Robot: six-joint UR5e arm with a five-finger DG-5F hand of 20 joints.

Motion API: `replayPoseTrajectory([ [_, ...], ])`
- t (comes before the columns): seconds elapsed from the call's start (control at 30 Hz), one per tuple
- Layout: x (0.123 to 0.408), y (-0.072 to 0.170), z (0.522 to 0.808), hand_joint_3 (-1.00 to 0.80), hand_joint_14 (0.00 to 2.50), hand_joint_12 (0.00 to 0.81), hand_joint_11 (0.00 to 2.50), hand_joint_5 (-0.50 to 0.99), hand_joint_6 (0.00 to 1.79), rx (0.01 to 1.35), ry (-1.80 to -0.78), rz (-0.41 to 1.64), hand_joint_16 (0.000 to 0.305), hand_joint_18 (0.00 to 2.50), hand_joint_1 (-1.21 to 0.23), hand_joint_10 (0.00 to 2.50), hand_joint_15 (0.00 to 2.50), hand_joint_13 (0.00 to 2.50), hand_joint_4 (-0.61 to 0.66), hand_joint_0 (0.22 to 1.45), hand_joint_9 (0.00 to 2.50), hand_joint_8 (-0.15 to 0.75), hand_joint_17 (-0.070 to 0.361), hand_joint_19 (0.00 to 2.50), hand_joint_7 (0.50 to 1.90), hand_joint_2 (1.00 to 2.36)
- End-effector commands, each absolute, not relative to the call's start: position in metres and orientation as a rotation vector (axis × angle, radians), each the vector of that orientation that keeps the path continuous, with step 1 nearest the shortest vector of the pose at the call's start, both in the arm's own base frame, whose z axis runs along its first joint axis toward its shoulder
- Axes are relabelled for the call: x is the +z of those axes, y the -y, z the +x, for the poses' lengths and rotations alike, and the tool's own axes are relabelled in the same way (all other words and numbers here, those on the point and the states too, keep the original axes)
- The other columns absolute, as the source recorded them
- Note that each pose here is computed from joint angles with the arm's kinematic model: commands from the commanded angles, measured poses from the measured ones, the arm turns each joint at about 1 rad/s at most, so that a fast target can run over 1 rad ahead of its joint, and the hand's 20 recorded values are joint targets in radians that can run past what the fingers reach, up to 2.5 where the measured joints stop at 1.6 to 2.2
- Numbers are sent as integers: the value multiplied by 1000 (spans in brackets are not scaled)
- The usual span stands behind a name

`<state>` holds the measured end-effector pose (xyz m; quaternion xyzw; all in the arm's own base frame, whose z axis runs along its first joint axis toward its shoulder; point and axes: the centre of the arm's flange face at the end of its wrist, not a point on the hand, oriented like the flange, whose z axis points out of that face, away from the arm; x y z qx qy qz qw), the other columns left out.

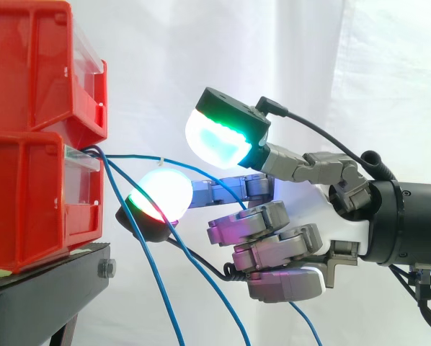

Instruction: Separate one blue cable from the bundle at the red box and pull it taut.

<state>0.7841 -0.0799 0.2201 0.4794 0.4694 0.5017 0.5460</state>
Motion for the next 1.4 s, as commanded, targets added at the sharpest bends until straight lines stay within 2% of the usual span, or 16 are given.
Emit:
replayPoseTrajectory([
  [0.0,219,82,784,-360,2500,524,1952,-223,891,1189,-1112,1139,64,1581,-620,2500,1286,1280,118,611,779,382,144,1044,730,1011],
  [0.1,220,85,784,-333,2500,514,1940,-221,898,1188,-1108,1138,63,1581,-611,2500,1233,1276,115,618,796,384,142,1046,747,1014],
  [0.33,220,89,784,-229,2500,510,1992,-215,918,1185,-1103,1139,64,1577,-596,2500,1297,1265,108,603,809,369,143,1095,753,1019],
  [0.57,220,96,783,-207,2500,505,1998,-211,924,1182,-1098,1143,65,1579,-588,2500,1293,1258,108,607,815,357,146,1081,745,1018],
  [0.63,220,97,783,-231,2500,504,2006,-212,923,1185,-1095,1147,64,1568,-589,2500,1324,1250,118,610,817,371,144,1090,757,1017],
  [0.7,221,100,782,-382,2500,510,2010,-213,922,1185,-1091,1150,62,1553,-551,2500,1323,1243,122,578,802,371,140,1111,766,1010],
  [0.77,220,100,782,-477,2500,496,1972,-212,922,1185,-1091,1150,63,1562,-447,2500,1314,1237,124,559,803,369,142,1097,750,1002],
  [0.87,221,100,782,-457,2500,489,1958,-208,918,1185,-1090,1149,60,1553,-409,2500,1279,1227,111,590,820,360,136,1107,759,1003],
  [1.0,221,100,782,-353,2500,465,1999,-191,909,1184,-1091,1148,59,1607,-475,2500,1263,1248,84,610,890,328,132,1162,780,1013],
  [1.17,220,100,782,-198,2500,479,2074,-191,910,1183,-1092,1149,59,1612,-598,2500,1342,1239,79,604,879,321,132,1213,802,1020],
  [1.37,220,100,782,-172,2500,473,2028,-195,913,1183,-1092,1149,58,1594,-644,2500,1335,1215,65,612,848,303,131,1289,789,1021],
])
